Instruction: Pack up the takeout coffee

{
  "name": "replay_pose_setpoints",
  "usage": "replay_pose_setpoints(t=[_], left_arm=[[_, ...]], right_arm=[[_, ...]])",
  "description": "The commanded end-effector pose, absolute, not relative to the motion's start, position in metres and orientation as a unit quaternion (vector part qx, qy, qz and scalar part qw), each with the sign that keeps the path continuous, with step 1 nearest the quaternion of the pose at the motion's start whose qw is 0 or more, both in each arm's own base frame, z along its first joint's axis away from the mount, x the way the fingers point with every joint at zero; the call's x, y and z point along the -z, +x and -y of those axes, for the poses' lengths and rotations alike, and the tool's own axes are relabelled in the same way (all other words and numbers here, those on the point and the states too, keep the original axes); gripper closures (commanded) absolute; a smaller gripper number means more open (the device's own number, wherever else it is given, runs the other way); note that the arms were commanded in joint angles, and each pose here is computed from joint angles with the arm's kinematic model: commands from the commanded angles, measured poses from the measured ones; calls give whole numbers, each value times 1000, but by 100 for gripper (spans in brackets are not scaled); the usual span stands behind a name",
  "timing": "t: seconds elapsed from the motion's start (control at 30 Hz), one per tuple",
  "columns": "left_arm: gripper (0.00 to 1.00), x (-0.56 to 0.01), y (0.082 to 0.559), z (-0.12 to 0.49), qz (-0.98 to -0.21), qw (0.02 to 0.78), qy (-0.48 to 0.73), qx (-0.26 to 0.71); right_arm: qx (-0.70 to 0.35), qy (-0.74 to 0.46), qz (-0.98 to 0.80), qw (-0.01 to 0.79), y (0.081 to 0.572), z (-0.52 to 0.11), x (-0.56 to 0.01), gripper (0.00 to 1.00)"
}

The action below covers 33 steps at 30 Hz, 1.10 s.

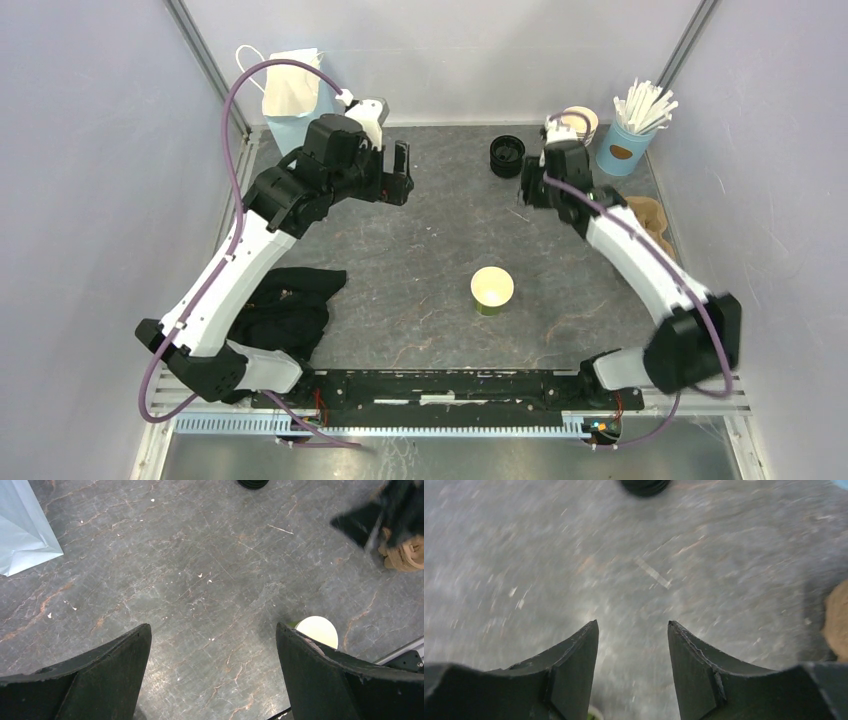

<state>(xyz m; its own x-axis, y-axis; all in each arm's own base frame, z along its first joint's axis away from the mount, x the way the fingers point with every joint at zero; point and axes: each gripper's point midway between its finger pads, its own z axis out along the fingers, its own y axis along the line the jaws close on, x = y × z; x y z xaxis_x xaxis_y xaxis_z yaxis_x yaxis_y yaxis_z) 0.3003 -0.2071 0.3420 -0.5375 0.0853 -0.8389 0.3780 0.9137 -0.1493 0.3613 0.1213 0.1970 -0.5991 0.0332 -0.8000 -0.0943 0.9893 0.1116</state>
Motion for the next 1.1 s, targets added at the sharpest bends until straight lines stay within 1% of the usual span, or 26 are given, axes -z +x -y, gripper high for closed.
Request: replay_pose_setpoints(t=[0.0, 0.03, 0.17, 0.3, 0.4, 0.47, 0.6, 0.87, 1.07], left_arm=[[0, -364, 302, 201, -846, 492, 153, 141], [0, -364, 303, 199, -846, 492, 152, 136], [0, -365, 306, 191, -850, 494, 148, 111], [0, -366, 308, 185, -854, 491, 144, 92], [0, -361, 308, 182, -860, 482, 145, 79], [0, -360, 310, 180, -861, 481, 148, 70], [0, -362, 315, 178, -859, 485, 152, 57], [0, -360, 321, 180, -859, 485, 157, 47], [0, -359, 325, 180, -860, 484, 158, 42]], right_arm=[[-11, 66, -913, 402, 414, -92, -181, 41], [-13, 72, -910, 407, 430, -94, -189, 41], [-6, 86, -904, 418, 484, -100, -191, 41], [6, 101, -896, 433, 524, -100, -191, 41], [30, 117, -890, 441, 545, -92, -186, 43], [34, 121, -886, 447, 554, -90, -183, 45], [47, 120, -881, 455, 567, -85, -175, 50], [53, 101, -878, 464, 599, -89, -162, 54], [66, 99, -875, 469, 606, -87, -153, 58]])
